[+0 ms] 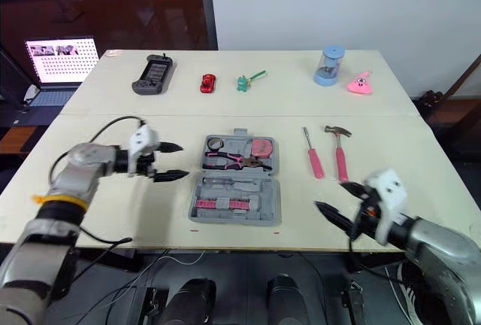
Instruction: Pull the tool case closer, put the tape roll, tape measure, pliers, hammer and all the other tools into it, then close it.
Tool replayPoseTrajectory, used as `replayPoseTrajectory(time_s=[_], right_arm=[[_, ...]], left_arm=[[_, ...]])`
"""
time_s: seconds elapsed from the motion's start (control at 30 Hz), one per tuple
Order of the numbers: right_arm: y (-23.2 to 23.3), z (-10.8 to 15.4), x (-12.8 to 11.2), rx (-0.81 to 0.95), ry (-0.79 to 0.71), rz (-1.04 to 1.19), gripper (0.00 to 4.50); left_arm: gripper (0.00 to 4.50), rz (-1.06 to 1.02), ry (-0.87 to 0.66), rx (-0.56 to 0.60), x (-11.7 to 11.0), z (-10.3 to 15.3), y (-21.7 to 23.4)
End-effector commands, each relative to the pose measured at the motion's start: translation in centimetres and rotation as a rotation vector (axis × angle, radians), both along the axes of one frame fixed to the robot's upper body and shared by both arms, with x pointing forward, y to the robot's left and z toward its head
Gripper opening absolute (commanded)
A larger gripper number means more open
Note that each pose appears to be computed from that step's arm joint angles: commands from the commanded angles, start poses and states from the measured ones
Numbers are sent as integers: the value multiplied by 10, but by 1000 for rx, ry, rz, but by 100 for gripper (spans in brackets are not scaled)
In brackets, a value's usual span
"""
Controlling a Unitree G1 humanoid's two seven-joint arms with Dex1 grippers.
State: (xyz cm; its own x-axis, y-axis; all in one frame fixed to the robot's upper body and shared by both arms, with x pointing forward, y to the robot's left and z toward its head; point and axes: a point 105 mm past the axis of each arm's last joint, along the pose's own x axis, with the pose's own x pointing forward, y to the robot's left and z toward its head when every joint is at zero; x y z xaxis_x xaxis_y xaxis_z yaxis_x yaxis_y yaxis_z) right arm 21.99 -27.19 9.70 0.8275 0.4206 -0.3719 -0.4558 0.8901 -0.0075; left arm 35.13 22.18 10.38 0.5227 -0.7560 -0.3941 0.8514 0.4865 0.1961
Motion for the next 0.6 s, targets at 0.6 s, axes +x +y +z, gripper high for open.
replayPoseTrajectory(time_s=[0.6], right_arm=[[-63, 7, -22, -12, -170, -193, 450]], left_arm=[[447, 197, -75, -38, -27, 6, 61]])
